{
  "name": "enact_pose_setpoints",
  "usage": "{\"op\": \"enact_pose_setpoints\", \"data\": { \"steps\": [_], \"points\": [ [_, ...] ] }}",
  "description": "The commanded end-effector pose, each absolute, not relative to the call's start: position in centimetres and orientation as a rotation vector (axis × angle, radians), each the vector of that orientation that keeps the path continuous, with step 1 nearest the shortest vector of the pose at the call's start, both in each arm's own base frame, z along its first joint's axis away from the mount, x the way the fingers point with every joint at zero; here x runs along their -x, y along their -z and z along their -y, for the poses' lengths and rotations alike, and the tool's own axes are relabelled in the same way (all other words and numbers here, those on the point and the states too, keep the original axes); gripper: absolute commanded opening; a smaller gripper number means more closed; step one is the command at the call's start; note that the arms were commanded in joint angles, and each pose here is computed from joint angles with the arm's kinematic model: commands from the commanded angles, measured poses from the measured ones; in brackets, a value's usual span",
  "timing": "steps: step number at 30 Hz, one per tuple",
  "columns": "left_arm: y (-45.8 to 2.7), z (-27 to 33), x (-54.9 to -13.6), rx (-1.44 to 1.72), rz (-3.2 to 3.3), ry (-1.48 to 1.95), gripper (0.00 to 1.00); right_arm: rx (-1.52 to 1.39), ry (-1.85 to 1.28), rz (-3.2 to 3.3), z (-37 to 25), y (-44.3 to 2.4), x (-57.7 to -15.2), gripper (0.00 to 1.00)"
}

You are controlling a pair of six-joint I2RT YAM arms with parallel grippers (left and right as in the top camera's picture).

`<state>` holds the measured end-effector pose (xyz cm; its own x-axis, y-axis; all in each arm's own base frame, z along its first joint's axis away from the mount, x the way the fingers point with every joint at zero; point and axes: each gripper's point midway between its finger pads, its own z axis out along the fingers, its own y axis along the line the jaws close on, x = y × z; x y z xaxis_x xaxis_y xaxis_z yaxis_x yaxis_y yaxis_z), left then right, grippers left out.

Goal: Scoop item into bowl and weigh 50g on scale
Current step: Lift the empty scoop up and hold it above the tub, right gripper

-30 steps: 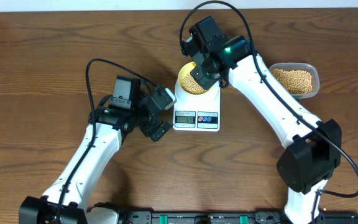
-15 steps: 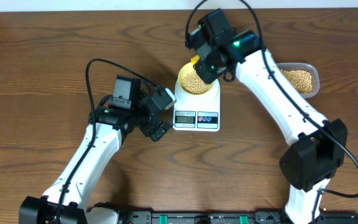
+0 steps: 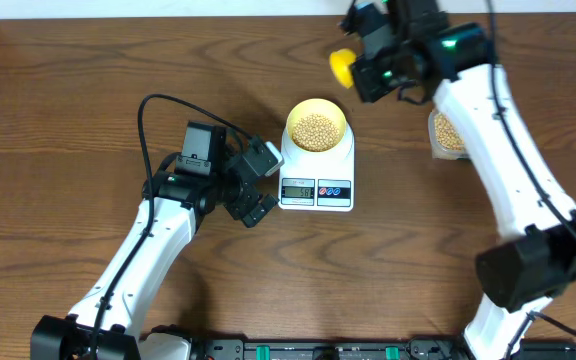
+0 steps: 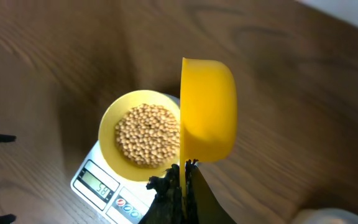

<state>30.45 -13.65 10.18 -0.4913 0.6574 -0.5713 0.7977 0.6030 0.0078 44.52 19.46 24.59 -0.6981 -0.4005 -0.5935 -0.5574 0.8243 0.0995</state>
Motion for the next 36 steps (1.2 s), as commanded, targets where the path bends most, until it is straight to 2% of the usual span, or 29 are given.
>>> {"op": "enact_pose_setpoints", "data": {
  "steps": [1,9,36],
  "points": [
    [-10.7,13.7,-30.5,-1.157,-2.276,0.354,0.98,0.625,-0.403,-2.369,-18.0,-28.7,-44.0,0.01],
    [-10.7,13.7,-30.5,-1.157,-2.276,0.354,0.98,0.565,-0.395,-2.410,-16.0,-28.5,-43.9,0.01],
    [-10.7,13.7,-30.5,-1.157,-2.276,0.355,0.98,0.552,-0.397,-2.435,-15.7,-28.2,-43.6,0.01]
  ]
}}
